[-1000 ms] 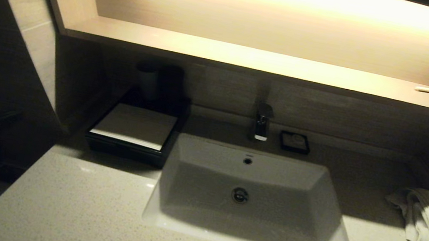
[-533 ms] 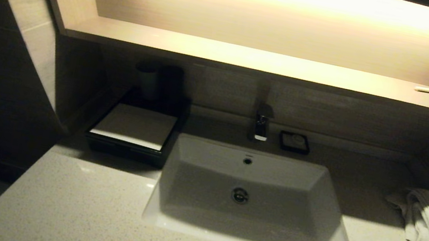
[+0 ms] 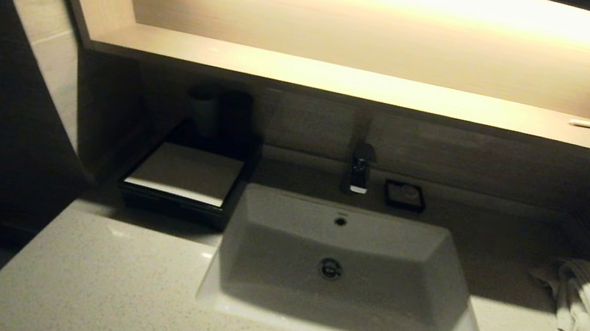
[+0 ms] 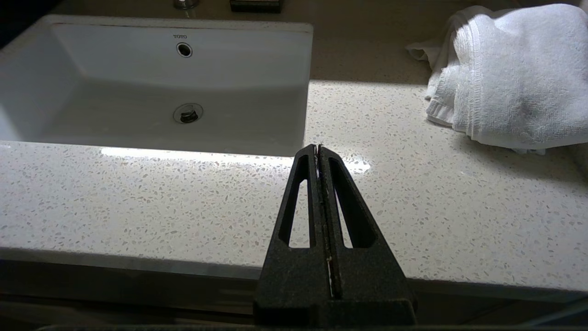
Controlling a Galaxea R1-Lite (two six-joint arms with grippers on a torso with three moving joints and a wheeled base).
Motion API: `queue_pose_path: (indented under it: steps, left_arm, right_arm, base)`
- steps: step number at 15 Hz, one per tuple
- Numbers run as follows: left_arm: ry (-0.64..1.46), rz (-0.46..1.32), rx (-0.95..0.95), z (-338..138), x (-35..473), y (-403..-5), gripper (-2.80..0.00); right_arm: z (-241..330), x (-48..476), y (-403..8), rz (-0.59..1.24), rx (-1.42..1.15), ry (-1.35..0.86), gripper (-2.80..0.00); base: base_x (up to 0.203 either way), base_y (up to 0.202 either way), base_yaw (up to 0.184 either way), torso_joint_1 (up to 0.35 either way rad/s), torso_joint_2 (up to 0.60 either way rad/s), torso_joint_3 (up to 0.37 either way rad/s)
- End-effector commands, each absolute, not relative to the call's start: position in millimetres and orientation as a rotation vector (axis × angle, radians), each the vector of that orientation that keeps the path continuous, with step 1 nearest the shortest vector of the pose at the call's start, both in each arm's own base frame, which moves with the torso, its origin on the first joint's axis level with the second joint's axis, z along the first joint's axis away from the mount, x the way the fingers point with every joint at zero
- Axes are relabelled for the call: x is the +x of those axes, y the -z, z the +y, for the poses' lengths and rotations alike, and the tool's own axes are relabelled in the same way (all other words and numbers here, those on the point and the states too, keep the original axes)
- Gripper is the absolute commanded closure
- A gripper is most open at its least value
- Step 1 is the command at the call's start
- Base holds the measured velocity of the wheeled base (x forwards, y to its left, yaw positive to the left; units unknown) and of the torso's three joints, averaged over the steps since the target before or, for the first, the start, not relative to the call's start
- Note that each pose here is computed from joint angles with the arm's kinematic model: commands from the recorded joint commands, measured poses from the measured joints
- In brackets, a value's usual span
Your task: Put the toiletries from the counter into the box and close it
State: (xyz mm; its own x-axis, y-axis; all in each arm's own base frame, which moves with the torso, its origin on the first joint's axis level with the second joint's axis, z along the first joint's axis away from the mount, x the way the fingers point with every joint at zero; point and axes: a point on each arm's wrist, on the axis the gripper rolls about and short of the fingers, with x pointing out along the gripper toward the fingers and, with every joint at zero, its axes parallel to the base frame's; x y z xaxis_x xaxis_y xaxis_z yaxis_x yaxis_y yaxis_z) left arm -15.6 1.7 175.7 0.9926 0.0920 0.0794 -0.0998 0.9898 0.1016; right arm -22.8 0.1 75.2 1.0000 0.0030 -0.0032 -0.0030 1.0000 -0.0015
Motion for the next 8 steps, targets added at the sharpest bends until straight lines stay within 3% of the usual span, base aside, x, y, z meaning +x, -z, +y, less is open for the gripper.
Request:
queue_pose_path:
  steps: [1,8]
  left_arm:
    - [-0.101,-0.111,0.113,1.2,-24.1,-163.7,0.0]
    - [-0.064,-0.194,0.127,1.0,-41.2,-130.0,0.0]
  right_arm:
    - [0.1,-22.8,-75.2,0.003,-0.002,-0.002,0.0]
    - [0.1,-22.8,-75.2,0.003,-0.002,-0.003,0.0]
  base:
    - [0.0,0.0,0.0,0.0,0.0,0.0]
    - [0.0,0.0,0.0,0.0,0.0,0.0]
